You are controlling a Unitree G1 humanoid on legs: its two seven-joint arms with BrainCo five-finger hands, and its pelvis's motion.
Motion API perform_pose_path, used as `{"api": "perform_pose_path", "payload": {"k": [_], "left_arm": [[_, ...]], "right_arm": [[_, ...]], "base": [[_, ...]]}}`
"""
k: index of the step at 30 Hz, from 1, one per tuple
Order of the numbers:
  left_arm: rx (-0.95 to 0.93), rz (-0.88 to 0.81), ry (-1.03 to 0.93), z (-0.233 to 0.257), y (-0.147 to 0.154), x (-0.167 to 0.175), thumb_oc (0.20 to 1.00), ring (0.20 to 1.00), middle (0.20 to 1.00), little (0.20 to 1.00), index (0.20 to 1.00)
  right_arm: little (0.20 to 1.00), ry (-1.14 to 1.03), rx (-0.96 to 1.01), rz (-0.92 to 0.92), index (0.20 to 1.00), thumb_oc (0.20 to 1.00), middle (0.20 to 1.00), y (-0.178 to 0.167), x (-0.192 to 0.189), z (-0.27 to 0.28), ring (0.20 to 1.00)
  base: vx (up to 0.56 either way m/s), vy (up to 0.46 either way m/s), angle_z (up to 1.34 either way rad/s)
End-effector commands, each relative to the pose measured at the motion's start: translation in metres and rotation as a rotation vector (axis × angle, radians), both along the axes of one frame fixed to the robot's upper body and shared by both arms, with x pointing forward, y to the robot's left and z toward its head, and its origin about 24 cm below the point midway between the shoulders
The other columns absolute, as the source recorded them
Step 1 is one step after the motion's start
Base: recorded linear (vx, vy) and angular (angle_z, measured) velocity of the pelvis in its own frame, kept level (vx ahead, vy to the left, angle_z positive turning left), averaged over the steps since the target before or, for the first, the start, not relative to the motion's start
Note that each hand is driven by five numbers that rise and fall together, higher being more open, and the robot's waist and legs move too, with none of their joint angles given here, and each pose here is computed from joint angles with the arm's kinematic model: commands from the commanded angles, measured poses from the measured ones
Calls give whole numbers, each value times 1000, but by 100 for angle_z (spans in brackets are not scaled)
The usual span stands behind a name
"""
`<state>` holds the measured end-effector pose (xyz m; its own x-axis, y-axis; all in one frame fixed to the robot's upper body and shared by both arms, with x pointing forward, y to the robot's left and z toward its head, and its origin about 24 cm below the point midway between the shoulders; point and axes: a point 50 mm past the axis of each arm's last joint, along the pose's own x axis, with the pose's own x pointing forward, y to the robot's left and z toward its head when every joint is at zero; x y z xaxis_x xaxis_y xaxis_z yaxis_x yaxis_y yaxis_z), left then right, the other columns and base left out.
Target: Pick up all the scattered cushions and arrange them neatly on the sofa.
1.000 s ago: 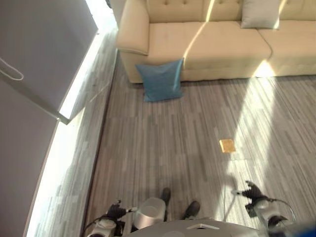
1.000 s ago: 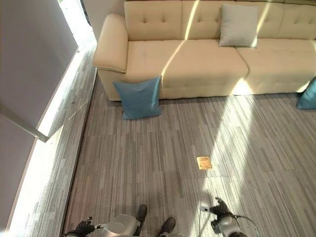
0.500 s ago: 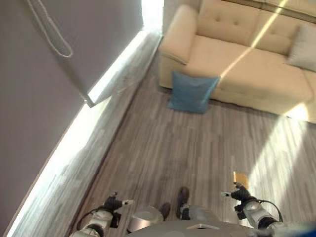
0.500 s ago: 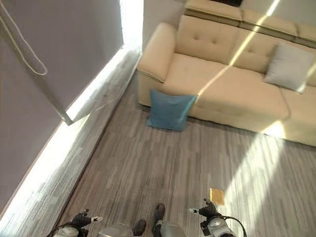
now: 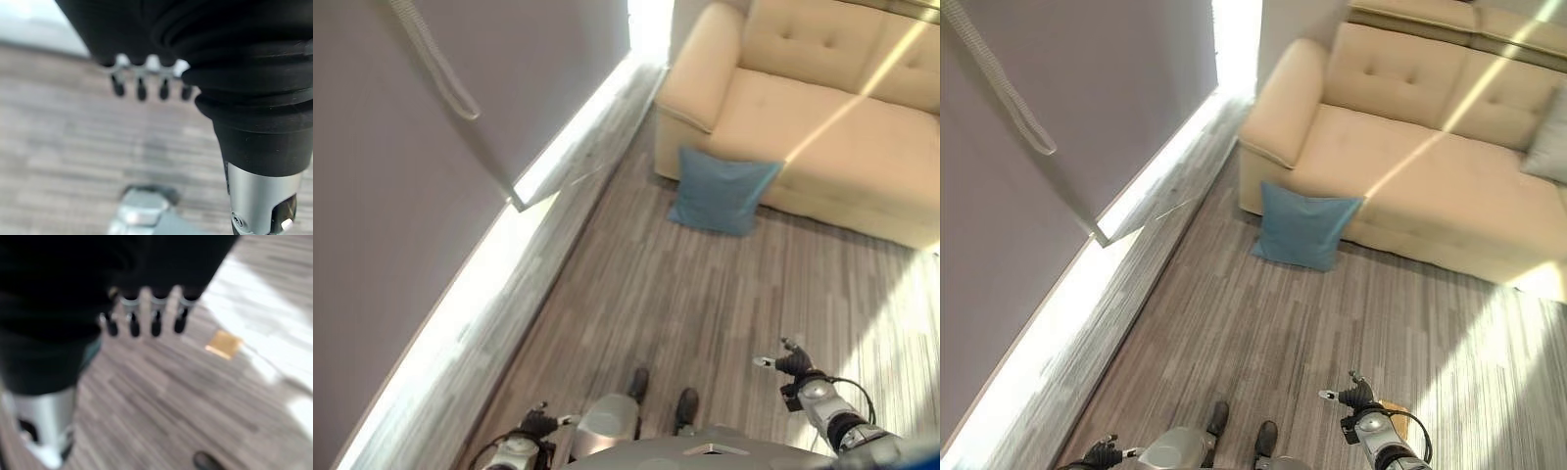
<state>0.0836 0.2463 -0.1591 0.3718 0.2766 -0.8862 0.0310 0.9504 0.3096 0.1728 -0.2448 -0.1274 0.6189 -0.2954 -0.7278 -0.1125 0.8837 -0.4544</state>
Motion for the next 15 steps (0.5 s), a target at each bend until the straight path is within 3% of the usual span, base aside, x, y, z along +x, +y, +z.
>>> {"api": "perform_pose_path", "payload": {"k": [1, 5, 11, 15], "left_arm": [[45, -4, -27, 7, 17, 13, 1000, 1000, 1000, 1000, 1000], [49, -20, -21, 7, 17, 12, 1000, 1000, 1000, 1000, 1000], [57, -15, -31, 8, 16, 15, 1000, 1000, 1000, 1000, 1000], [50, -22, -121, 15, 14, 43, 1000, 1000, 1000, 1000, 1000]], "right_arm": [[1000, -26, -35, 23, 1000, 1000, 1000, -7, 6, 6, 1000], [1000, -28, -35, 27, 1000, 1000, 1000, -7, 8, 6, 1000], [1000, -1, -44, 64, 1000, 1000, 1000, -2, 5, 3, 1000], [1000, -9, -37, 17, 1000, 1000, 1000, -7, -1, 3, 1000]], "base": [[142, 124, -34], [173, 6, -12], [388, -142, 2], [269, -222, 103]]}}
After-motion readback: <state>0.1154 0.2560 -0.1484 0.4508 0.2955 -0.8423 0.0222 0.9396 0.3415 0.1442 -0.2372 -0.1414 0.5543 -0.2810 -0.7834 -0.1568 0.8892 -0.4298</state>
